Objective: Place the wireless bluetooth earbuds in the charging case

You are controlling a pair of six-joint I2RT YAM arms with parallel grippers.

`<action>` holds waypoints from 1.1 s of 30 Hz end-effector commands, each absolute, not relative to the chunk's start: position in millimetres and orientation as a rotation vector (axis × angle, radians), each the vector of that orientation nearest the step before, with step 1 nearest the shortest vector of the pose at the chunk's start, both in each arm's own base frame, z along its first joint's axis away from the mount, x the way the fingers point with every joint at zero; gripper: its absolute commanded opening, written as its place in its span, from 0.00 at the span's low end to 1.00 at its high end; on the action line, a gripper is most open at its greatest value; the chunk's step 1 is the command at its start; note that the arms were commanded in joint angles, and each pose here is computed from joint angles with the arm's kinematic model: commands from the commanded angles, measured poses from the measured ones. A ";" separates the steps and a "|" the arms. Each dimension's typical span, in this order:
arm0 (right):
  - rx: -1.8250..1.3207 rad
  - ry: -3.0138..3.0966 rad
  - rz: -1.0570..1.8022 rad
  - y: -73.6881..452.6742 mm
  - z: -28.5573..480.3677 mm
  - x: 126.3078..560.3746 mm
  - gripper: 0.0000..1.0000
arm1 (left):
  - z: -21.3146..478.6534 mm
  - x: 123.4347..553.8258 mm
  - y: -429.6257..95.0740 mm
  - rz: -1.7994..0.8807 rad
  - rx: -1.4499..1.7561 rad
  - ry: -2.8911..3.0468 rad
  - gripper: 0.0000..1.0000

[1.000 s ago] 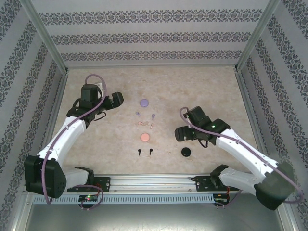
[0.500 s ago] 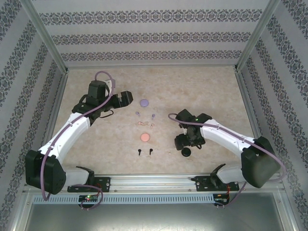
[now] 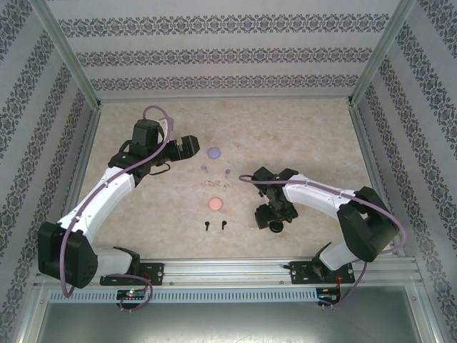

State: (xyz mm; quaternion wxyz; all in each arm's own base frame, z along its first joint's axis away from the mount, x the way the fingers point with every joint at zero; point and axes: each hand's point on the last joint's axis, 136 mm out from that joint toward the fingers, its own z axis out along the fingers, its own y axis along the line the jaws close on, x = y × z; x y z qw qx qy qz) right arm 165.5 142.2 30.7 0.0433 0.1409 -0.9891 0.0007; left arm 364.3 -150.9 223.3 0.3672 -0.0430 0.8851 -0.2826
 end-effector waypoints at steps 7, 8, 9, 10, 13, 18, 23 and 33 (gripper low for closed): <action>0.414 -3.001 0.039 146.3 25.7 165.5 0.72 | 256.6 359.3 -157.9 -0.767 -0.087 2.211 1.00; 0.418 -2.998 0.048 145.3 25.0 165.3 0.71 | 257.3 359.3 -158.0 -0.769 -0.088 2.210 1.00; 0.415 -2.997 0.054 144.7 24.5 165.1 0.71 | 258.0 359.3 -158.0 -0.769 -0.088 2.209 1.00; 0.412 -2.995 0.061 143.8 24.1 164.9 0.70 | 259.3 359.0 -159.0 -0.773 -0.086 2.206 1.00; 0.406 -2.994 0.075 142.0 22.6 164.4 0.69 | 260.6 359.8 -160.1 -0.775 -0.086 2.203 1.00; 0.405 -2.976 0.095 138.7 19.0 160.9 0.65 | 260.5 359.9 -162.2 -0.780 -0.084 2.203 1.00; 0.418 -2.960 0.124 136.9 15.4 158.5 0.65 | 259.7 360.7 -164.5 -0.782 -0.086 2.205 1.00; 0.418 -2.943 0.172 138.6 6.1 155.5 0.57 | 262.9 360.5 -166.4 -0.787 -0.082 2.194 1.00</action>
